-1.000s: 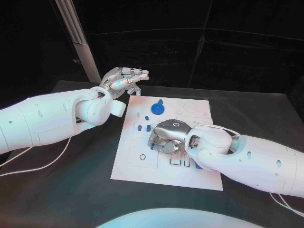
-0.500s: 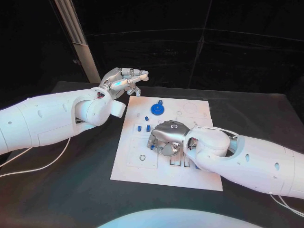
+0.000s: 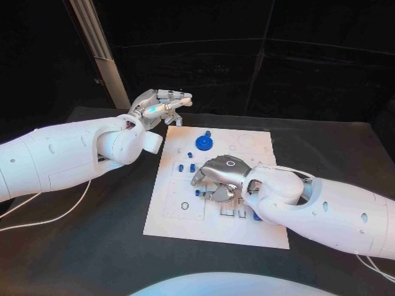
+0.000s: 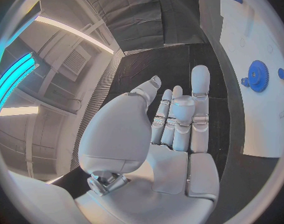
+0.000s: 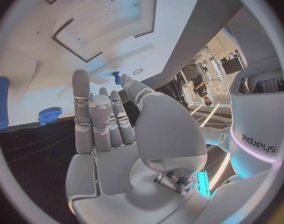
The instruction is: Assemble the parts on the task board
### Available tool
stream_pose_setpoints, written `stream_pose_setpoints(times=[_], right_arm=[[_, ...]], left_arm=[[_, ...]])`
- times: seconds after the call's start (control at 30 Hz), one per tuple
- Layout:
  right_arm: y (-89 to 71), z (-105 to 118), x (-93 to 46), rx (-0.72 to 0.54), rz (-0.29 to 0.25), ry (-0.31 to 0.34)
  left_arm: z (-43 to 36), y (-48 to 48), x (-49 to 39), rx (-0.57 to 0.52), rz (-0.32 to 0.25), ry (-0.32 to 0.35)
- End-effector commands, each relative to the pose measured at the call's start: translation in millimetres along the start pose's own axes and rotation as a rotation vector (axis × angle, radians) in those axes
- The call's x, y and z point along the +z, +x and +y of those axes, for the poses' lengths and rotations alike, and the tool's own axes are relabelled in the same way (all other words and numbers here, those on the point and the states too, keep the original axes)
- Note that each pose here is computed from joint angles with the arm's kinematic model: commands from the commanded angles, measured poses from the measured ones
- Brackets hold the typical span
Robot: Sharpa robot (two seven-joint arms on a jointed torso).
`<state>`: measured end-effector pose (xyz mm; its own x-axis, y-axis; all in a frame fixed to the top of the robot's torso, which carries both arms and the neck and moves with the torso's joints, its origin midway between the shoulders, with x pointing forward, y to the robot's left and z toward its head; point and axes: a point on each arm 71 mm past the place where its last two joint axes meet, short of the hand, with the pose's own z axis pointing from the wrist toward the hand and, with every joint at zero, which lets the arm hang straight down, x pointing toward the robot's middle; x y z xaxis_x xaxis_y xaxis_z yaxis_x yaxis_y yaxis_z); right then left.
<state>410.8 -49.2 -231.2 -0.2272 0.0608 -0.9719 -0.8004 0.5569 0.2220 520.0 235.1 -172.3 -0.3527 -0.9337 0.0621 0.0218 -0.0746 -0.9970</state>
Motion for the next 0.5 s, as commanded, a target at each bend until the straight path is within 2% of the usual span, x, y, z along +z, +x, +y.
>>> stream_pose_setpoints(times=[0.03,0.13,0.27,0.5], right_arm=[[-10.1,1.1,-5.1,0.046,-0.12,-0.028],[-12.5,-2.2,-13.6,0.067,-0.136,-0.019],[-15.6,-14.2,-34.9,0.108,-0.125,0.037],[-31.2,-54.8,-73.7,0.104,-0.021,0.2]], left_arm=[[-1.2,-0.1,0.3,-0.006,0.01,0.004],[-1.2,-0.8,0.1,-0.005,0.008,0.004],[-1.3,-2.2,-0.6,-0.005,0.006,0.002],[-1.3,-3.8,-1.5,-0.004,0.004,0.001]])
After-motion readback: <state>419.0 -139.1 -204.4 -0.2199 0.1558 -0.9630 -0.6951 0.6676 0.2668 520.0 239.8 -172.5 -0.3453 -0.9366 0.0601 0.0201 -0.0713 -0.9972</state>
